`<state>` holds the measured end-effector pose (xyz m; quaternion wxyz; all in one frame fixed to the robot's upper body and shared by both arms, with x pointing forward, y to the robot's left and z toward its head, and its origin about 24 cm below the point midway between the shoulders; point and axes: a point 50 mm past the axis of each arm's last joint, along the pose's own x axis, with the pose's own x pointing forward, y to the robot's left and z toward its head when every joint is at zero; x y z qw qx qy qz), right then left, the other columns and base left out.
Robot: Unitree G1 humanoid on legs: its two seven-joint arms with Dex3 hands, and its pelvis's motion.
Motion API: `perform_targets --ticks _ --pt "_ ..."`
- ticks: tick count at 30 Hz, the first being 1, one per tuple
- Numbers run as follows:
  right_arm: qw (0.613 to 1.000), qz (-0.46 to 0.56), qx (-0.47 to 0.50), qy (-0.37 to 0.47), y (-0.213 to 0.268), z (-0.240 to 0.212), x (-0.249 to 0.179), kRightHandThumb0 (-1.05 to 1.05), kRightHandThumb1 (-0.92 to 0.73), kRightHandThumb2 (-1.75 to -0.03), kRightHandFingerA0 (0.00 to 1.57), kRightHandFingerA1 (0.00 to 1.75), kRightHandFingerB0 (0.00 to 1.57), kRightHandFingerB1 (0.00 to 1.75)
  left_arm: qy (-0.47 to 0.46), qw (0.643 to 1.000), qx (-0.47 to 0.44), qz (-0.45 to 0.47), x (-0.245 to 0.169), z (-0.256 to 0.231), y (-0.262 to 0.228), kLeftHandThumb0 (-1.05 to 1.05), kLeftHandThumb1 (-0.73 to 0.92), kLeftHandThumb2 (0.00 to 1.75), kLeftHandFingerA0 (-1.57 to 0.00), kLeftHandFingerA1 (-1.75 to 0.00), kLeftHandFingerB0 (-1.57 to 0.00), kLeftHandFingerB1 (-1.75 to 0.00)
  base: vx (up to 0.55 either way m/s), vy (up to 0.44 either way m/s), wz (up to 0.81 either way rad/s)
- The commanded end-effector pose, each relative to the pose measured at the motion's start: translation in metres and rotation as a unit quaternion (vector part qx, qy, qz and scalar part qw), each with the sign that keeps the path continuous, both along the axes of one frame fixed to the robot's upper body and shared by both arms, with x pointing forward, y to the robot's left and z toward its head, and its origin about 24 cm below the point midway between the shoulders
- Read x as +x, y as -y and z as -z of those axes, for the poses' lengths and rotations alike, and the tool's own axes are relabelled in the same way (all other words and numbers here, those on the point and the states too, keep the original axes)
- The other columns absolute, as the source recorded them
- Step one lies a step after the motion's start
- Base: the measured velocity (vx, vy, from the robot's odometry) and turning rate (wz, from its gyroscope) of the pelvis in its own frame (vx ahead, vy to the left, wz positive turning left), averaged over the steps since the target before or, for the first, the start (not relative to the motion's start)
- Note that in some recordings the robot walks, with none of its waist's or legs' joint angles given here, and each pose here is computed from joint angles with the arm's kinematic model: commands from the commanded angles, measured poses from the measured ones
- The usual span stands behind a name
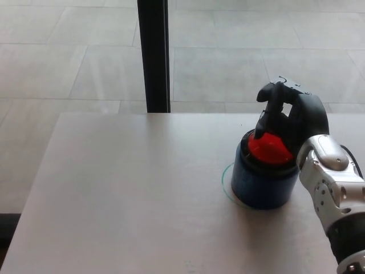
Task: The robot uses its right hand to press the red button kept in the middle of the desk
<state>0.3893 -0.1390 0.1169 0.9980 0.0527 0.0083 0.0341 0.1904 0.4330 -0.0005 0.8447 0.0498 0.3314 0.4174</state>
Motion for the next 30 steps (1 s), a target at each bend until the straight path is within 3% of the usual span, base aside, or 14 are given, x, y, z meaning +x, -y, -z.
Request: perform_targets --ticks 1,5,6,9,10,13,20,21,22,23,25,26,27,30 --pt "0.995 0.014 -0.035 -0.095 0.002 0.054 -0.015 -0.33 -0.6 -1.1 1.02 1.75 0.7 1.66 0.0 1.0 -0.001 -0.017 -0.003 -0.003 -0.005 -0.52 0.72 1.28 -0.36 -0.87 0.0 -0.63 0.0 0.0 0.0" --pt "0.993 0.019 -0.049 -0.103 0.004 0.059 -0.016 -0.33 -0.6 -1.09 1.04 1.75 0.66 1.66 -0.019 1.0 0.012 -0.005 -0.003 -0.004 -0.005 -0.5 0.78 1.19 -0.46 -1.0 0.0 -0.65 0.0 0.0 0.0" --pt "0.993 0.02 -0.05 -0.103 0.005 0.06 -0.016 -0.33 -0.58 -1.14 1.03 1.75 0.66 1.66 -0.021 1.0 0.013 -0.002 -0.003 -0.004 -0.005 -0.5 0.76 1.24 -0.4 -0.91 0.0 -0.63 0.0 0.0 0.0" --pt "0.993 0.022 -0.052 -0.103 0.006 0.061 -0.017 -0.33 -0.61 -1.11 1.04 1.75 0.65 1.68 -0.007 1.0 0.006 -0.015 -0.003 -0.004 -0.005 -0.49 0.75 1.21 -0.48 -1.02 0.0 -0.65 0.0 0.0 0.0" --pt "0.993 0.024 -0.054 -0.106 0.007 0.06 -0.016 -0.34 -0.6 -1.11 1.03 1.75 0.65 1.67 -0.005 1.0 0.001 -0.016 -0.003 -0.004 -0.005 -0.51 0.75 1.24 -0.33 -0.89 0.0 -0.64 0.0 0.0 0.0" --pt "0.993 0.026 -0.043 -0.109 0.008 0.059 -0.015 -0.33 -0.62 -1.09 1.03 1.75 0.65 1.67 -0.015 1.0 0.008 -0.007 -0.003 -0.005 -0.006 -0.51 0.8 1.16 -0.41 -1.01 -0.01 -0.67 0.0 0.0 0.0" --pt "0.994 0.027 -0.046 -0.094 0.009 0.048 -0.009 -0.32 -0.63 -1.07 1.01 1.75 0.63 1.66 0.007 1.0 -0.004 -0.02 -0.003 -0.005 -0.006 -0.52 0.72 1.29 -0.29 -0.82 0.0 -0.63 0.0 0.0 0.0" --pt "0.995 0.027 -0.044 -0.083 0.009 0.037 -0.005 -0.33 -0.62 -1.08 1.01 1.75 0.65 1.66 0.0 1.0 -0.001 -0.016 -0.003 -0.005 -0.006 -0.53 0.75 1.25 -0.43 -0.96 0.0 -0.65 0.0 0.0 0.0" --pt "0.996 0.027 -0.041 -0.075 0.009 0.031 -0.002 -0.33 -0.61 -1.09 1.01 1.75 0.67 1.63 -0.007 1.0 0.004 -0.012 -0.003 -0.005 -0.006 -0.52 0.82 1.09 -0.43 -1.19 -0.01 -0.67 0.0 0.0 0.0" --pt "0.997 0.028 -0.033 -0.067 0.01 0.024 0.001 -0.34 -0.61 -1.08 1.0 1.75 0.71 1.56 -0.01 1.0 0.006 -0.008 -0.004 -0.004 -0.006 -0.52 0.83 1.15 -0.28 -0.95 0.0 -0.55 0.0 0.0 0.0" --pt "0.997 0.028 -0.026 -0.061 0.01 0.016 0.004 -0.34 -0.61 -1.08 1.0 1.75 0.71 1.56 -0.008 1.0 0.003 -0.006 -0.005 -0.004 -0.007 -0.52 0.83 1.15 -0.28 -0.95 0.0 -0.55 0.0 0.0 0.0" --pt "0.998 0.034 -0.017 -0.049 0.011 0.005 0.008 -0.3 -0.56 -1.13 0.96 1.75 0.7 1.62 -0.013 1.0 0.006 -0.006 -0.006 -0.004 -0.007 -0.49 0.75 1.26 -0.34 -0.86 0.0 -0.62 0.0 0.0 0.0" --pt "0.999 0.04 -0.007 -0.037 0.012 -0.005 0.011 -0.3 -0.51 -1.19 0.96 1.75 0.71 1.62 -0.017 1.0 0.009 -0.01 -0.006 -0.004 -0.007 -0.51 0.82 1.12 -0.28 -1.1 0.0 -0.54 0.0 0.0 0.0" --pt "0.999 0.051 0.015 -0.01 0.015 -0.034 0.02 -0.32 -0.45 -1.25 0.99 1.75 0.7 1.63 -0.01 1.0 0.004 -0.016 -0.006 -0.003 -0.007 -0.52 0.82 1.14 -0.31 -0.95 0.0 -0.51 0.0 0.0 0.0"
